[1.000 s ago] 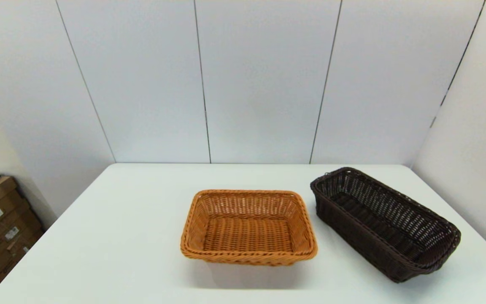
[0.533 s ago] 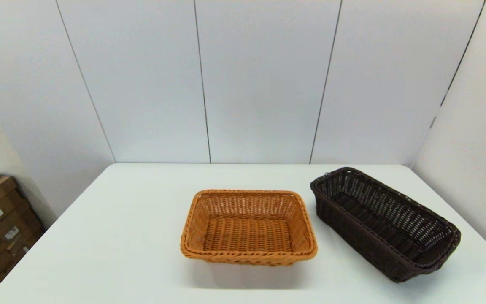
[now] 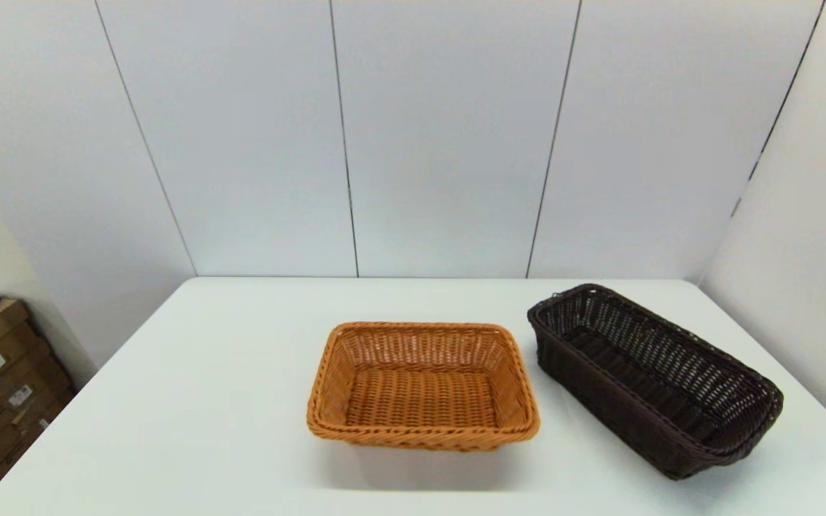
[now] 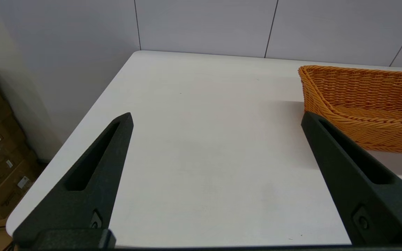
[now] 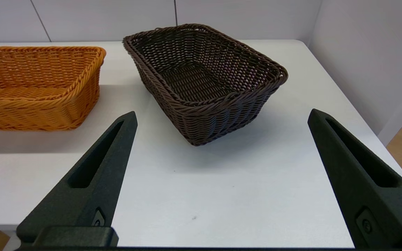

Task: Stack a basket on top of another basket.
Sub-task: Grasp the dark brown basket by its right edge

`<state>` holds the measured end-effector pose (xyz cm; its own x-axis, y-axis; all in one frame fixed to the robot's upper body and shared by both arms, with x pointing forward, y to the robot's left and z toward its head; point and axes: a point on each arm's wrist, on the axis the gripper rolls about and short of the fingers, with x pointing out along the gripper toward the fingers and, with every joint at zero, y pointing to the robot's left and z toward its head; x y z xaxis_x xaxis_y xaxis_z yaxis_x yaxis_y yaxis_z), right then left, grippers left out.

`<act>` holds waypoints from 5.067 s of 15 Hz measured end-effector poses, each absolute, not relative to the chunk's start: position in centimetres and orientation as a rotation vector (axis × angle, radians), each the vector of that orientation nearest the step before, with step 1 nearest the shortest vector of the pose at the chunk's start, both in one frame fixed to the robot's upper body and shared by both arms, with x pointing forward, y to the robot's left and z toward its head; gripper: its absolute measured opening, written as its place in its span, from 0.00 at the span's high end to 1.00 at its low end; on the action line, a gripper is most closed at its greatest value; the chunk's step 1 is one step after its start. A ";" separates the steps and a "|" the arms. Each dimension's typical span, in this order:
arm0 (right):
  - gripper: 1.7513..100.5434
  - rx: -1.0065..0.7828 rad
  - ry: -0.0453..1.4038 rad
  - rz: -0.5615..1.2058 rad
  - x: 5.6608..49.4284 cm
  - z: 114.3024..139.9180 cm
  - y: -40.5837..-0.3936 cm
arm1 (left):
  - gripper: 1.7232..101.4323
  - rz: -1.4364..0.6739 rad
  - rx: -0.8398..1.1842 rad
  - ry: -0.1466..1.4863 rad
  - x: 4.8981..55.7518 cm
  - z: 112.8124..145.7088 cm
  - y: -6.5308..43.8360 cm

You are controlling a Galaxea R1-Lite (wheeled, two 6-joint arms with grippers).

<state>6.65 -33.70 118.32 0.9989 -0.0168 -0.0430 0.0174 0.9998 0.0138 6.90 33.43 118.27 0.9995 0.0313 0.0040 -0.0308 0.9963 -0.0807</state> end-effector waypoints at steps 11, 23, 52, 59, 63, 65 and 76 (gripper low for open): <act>0.04 0.015 0.041 -0.017 6.6 118.4 -33.7 | 0.04 0.031 -0.080 -0.005 6.9 118.3 33.4; 0.04 0.012 0.043 -0.017 6.7 118.3 -33.7 | 0.04 0.031 -0.081 -0.005 6.9 118.3 33.4; 0.03 0.100 0.227 -0.326 16.9 139.6 -34.7 | 0.04 0.031 -0.081 -0.005 6.9 118.3 33.4; 0.03 0.389 0.695 -0.523 25.5 136.8 -35.1 | 0.04 0.031 -0.081 -0.005 6.9 118.3 33.4; 0.03 0.512 0.852 -0.596 27.5 134.4 -34.9 | 0.04 0.031 -0.081 -0.005 6.9 118.3 33.4; 0.03 0.599 0.931 -0.581 28.4 132.9 -34.9 | 0.04 0.031 -0.081 -0.005 6.9 118.3 33.4; 0.03 0.907 1.244 -0.556 32.6 126.4 -38.7 | 0.04 0.031 -0.080 -0.005 6.9 118.3 33.4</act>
<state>32.55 -38.72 126.44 0.2614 0.1106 -0.9589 0.7877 0.5497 0.2781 6.90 33.43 118.27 0.9995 0.0315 0.0040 -0.0311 0.9963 -0.0803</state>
